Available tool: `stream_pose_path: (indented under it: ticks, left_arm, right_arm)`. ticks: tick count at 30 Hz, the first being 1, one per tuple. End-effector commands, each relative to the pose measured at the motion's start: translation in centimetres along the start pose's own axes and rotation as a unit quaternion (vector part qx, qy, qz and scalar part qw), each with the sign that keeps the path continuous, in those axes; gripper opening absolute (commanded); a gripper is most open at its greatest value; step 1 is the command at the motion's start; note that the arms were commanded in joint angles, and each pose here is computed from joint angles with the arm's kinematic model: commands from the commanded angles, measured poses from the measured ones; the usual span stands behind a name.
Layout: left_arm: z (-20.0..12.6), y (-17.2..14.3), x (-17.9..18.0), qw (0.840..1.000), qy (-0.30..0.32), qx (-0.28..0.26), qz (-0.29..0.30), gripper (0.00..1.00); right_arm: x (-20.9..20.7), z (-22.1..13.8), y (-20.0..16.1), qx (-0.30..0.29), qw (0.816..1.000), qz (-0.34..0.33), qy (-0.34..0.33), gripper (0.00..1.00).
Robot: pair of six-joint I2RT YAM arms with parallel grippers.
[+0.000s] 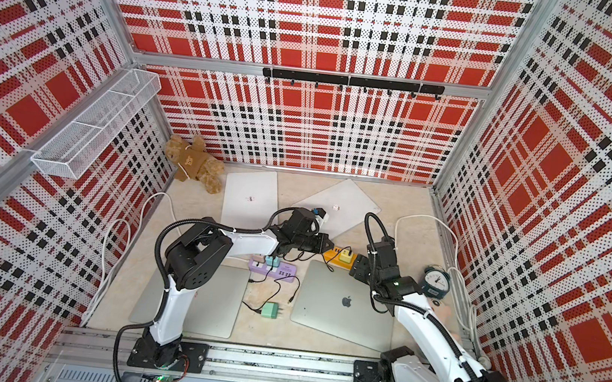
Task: Unplug the laptop charger
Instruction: Remove the plug from the socket.
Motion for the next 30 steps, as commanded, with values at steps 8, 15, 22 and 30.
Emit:
stream_pose_path:
  ticks: [8, 15, 22, 30]
  left_arm:
    - [0.8, -0.5, 0.8, 1.000, 0.025, 0.009, 0.003, 0.00]
    - [1.4, -0.8, 1.4, 0.999, 0.037, 0.021, 0.005, 0.00]
    - [1.4, -1.2, 2.0, 0.998, 0.057, 0.032, 0.006, 0.00]
    - [1.3, -1.9, 2.2, 0.997, 0.058, 0.044, 0.002, 0.00]
  right_arm:
    - [1.9, 0.5, 0.6, -0.012, 1.000, -0.012, 0.007, 0.74]
    - [3.1, 1.4, 0.4, -0.020, 1.000, -0.017, 0.009, 0.75]
    - [4.0, 2.5, 0.3, -0.023, 0.999, -0.022, -0.001, 0.75]
    - [4.4, 3.6, 0.6, -0.036, 0.999, -0.017, -0.006, 0.76]
Point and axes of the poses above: each gripper's point midway between its finger pads, its own z axis out along the fingers, its own x axis along the line the jaws close on, y = z × x, the point moved 6 cm from there along -z, back along the fingers
